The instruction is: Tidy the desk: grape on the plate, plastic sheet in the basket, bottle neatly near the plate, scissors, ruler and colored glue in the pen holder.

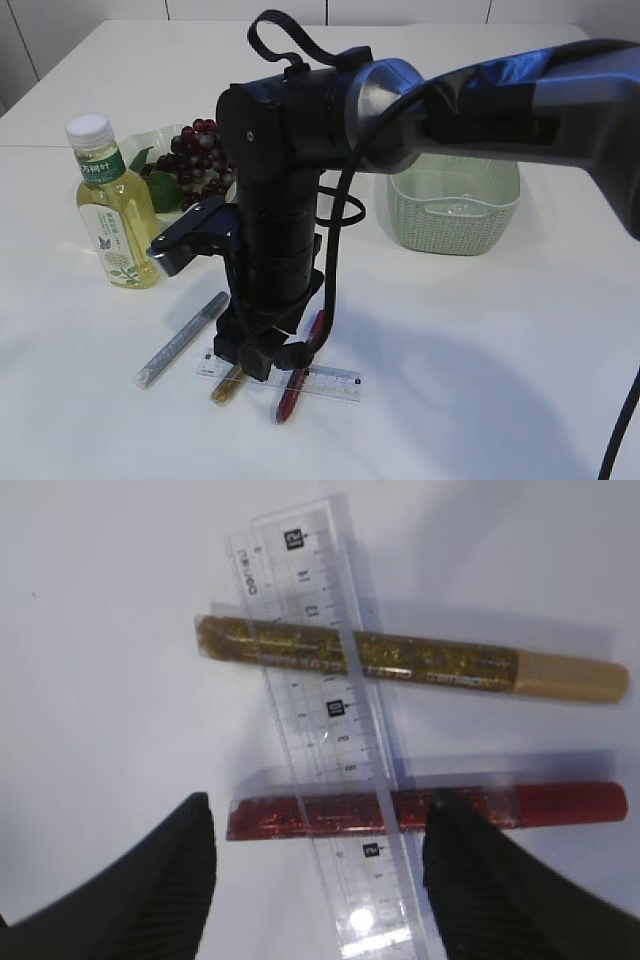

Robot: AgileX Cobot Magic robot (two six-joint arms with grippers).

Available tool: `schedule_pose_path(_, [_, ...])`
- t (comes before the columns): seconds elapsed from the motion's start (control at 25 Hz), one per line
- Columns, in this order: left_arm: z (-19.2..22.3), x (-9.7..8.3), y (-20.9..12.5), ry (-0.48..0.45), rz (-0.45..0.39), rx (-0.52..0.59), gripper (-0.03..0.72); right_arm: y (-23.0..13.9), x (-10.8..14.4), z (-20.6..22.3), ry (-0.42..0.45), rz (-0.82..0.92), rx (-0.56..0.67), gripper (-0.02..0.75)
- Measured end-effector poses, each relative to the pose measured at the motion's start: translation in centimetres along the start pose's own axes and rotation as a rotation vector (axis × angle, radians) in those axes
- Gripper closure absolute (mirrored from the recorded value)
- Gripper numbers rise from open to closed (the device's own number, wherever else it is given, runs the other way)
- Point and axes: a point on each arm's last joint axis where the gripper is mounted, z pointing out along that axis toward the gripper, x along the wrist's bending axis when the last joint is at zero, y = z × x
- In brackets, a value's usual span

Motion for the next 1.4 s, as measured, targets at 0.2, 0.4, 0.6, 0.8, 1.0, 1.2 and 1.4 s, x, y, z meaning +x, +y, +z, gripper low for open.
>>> schedule_pose_path(0.2, [0.0,0.0,0.0,0.000,0.000,0.000,0.325,0.4,-0.2,0.4,-0.015,-0.002,-0.031,0.223])
schedule_pose_path(0.4, [0.0,0.0,0.0,0.000,0.000,0.000,0.325,0.5,-0.4,1.2,-0.012,-0.003,-0.023,0.222])
schedule_pose_path(0.6, [0.0,0.0,0.0,0.000,0.000,0.000,0.326,0.5,-0.6,3.0,-0.003,0.001,0.001,0.221])
schedule_pose_path(0.8, [0.0,0.0,0.0,0.000,0.000,0.000,0.325,0.6,-0.8,4.0,0.002,0.005,0.011,0.221])
schedule_pose_path(1.0, [0.0,0.0,0.0,0.000,0.000,0.000,0.325,0.7,-0.8,4.0,-0.004,0.001,-0.001,0.220])
schedule_pose_path(1.2, [0.0,0.0,0.0,0.000,0.000,0.000,0.326,0.7,-0.9,4.1,-0.007,-0.003,-0.006,0.220])
schedule_pose_path(1.4, [0.0,0.0,0.0,0.000,0.000,0.000,0.326,0.7,-0.9,4.5,-0.003,-0.004,0.002,0.218])
